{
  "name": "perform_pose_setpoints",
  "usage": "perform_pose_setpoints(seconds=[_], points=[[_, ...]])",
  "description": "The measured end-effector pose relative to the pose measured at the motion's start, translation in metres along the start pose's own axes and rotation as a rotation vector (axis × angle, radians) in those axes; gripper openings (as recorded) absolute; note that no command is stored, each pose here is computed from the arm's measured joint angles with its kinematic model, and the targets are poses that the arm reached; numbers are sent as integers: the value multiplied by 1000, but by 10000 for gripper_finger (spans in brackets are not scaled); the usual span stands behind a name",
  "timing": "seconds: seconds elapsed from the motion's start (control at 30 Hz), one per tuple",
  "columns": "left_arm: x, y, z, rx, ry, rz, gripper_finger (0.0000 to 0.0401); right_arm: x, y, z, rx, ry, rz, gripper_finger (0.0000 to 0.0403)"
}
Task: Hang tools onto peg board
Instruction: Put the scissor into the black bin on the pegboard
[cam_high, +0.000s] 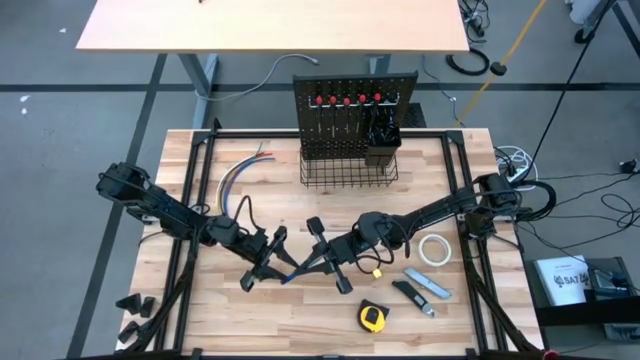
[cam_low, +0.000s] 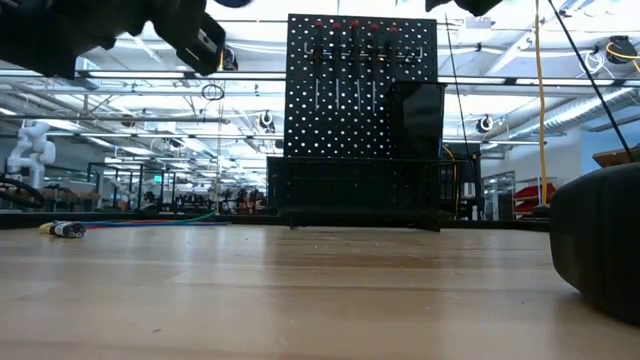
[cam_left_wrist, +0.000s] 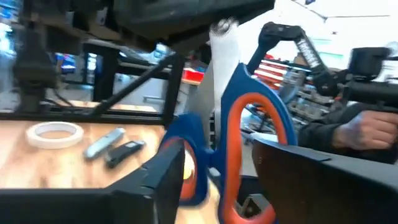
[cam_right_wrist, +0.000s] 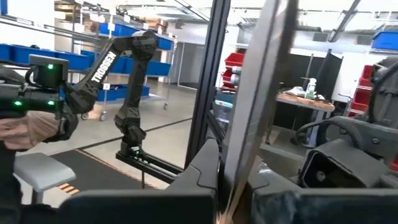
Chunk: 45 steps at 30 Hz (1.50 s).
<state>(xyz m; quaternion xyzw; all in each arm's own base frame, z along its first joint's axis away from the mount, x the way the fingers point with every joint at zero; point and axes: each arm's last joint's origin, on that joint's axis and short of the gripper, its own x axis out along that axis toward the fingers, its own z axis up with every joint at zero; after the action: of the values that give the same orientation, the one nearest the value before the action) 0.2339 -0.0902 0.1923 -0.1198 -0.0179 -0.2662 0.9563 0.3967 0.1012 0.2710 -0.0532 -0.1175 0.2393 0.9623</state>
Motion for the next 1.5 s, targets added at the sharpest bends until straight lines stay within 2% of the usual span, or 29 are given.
perform_pose_setpoints(seconds=[0.17,0.37,0.67,0.9,1.03,1.13,1.37,1.5], points=[[8,2,2,-27,66,-25,225,0,1,-1,14,1,9,1],[16,0,7,19,96,-76,229,0,2,1,12,-26,48,1],[15,4,6,8,133,-134,230,-1,2,4,-9,-62,101,1],[15,3,6,8,135,-160,231,9,-5,-1,-6,-68,112,1],[18,-1,7,-6,152,-224,231,24,-12,-9,37,-69,123,1],[18,-5,6,-20,162,-243,231,25,-16,-10,42,-66,150,1],[19,-7,4,1,178,-244,229,24,-19,-12,49,-47,128,1],[19,-5,2,31,191,-216,194,24,-21,-15,53,-24,95,1]])
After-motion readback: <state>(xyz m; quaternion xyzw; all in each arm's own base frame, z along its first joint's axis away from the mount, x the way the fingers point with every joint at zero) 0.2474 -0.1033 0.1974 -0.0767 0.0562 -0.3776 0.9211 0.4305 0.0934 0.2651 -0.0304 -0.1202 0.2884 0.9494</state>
